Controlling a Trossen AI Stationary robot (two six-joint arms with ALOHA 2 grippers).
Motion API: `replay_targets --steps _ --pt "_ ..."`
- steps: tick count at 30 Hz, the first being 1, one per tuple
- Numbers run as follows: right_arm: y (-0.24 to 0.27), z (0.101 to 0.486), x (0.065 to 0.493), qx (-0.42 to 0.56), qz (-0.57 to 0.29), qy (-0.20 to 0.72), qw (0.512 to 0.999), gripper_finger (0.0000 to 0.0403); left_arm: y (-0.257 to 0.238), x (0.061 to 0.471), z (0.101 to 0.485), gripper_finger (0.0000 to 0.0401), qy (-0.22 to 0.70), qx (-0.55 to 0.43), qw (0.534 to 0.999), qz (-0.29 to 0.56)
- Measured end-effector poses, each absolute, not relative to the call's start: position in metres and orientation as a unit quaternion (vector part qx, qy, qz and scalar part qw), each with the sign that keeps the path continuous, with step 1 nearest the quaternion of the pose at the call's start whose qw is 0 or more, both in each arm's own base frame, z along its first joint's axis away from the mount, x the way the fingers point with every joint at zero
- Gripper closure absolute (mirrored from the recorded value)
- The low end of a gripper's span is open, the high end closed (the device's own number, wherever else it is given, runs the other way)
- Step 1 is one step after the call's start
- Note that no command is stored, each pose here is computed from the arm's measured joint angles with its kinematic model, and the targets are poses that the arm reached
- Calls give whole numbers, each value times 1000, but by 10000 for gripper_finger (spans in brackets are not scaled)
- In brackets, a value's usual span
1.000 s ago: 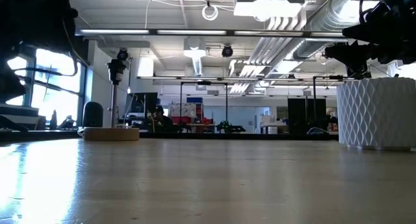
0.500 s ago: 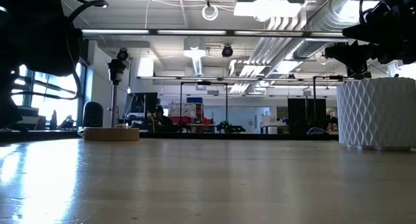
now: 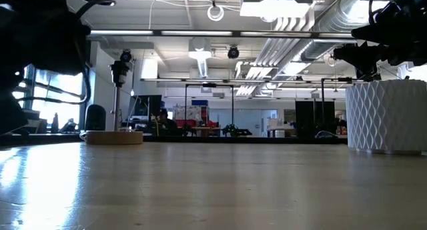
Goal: Screw lightbulb
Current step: Move the lightbulb to the center of the table
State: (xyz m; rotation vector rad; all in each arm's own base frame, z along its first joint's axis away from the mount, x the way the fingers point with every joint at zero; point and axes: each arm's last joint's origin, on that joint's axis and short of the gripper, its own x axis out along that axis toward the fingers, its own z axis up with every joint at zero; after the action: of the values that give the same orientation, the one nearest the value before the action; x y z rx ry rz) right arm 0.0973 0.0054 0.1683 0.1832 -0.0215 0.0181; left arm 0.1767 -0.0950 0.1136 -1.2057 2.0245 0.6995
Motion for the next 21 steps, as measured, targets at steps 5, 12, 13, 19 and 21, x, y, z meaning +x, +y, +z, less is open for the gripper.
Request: replay_targets --steps 5,12,13,19,21 --pt "5 168 97 91 9 -11 996 144 -99 212 136 261 734 -480 421 233" --pt "5 168 97 91 9 -11 996 144 -79 272 169 264 581 -474 639 171" --pt "5 168 97 91 9 -11 996 144 -72 279 170 265 555 -476 664 155" --pt "5 169 97 92 9 -11 996 144 -17 321 163 266 394 -432 808 76" --pt "5 168 97 91 9 -11 996 144 -1 336 160 267 337 -402 850 45"
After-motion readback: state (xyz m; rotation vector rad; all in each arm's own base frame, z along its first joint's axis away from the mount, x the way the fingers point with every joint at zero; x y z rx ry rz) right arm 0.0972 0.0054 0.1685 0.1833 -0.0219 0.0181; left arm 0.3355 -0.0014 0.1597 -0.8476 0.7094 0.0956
